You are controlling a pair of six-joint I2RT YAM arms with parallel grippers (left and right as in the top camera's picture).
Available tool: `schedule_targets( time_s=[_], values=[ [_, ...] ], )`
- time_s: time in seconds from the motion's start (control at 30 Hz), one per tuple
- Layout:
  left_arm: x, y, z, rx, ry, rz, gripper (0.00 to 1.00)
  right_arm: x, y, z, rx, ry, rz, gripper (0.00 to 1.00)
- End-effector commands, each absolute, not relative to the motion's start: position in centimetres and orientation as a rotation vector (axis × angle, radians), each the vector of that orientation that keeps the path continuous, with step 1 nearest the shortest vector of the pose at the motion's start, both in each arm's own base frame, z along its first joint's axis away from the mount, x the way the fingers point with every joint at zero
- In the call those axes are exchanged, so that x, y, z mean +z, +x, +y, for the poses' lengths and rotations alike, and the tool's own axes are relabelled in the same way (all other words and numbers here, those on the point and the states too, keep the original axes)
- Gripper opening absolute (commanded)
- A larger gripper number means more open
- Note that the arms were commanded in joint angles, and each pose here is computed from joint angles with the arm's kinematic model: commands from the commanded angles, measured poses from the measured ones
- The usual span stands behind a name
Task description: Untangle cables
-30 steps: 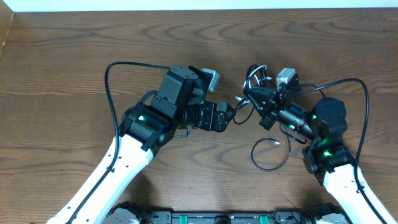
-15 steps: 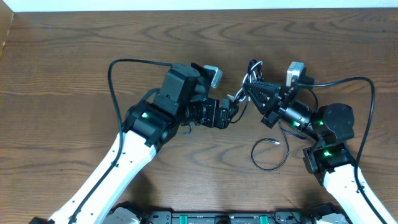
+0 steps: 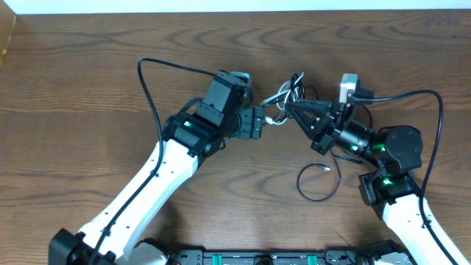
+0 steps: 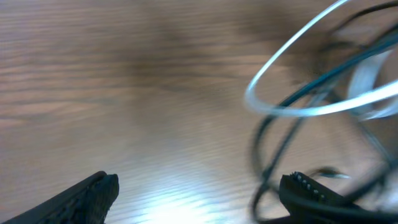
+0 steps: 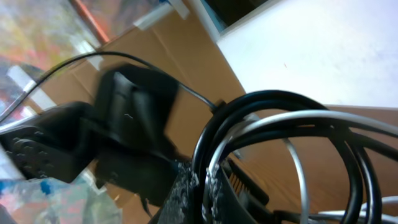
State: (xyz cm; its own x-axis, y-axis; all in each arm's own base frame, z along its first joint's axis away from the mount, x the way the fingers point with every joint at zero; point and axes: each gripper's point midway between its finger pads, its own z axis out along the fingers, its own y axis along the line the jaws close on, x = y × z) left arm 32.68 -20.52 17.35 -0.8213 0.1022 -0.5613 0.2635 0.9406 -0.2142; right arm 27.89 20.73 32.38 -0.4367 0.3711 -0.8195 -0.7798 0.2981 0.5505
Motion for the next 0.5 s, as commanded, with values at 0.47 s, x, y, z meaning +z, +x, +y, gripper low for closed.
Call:
schedule_targets(
  time_s=[0.47],
  values=[
    [14.4,33.3,-9.5,0.094,-0.008,2.68,0.76,34.4,28.8,18.2,1.337,-0.361,1.441,0.01]
  ],
)
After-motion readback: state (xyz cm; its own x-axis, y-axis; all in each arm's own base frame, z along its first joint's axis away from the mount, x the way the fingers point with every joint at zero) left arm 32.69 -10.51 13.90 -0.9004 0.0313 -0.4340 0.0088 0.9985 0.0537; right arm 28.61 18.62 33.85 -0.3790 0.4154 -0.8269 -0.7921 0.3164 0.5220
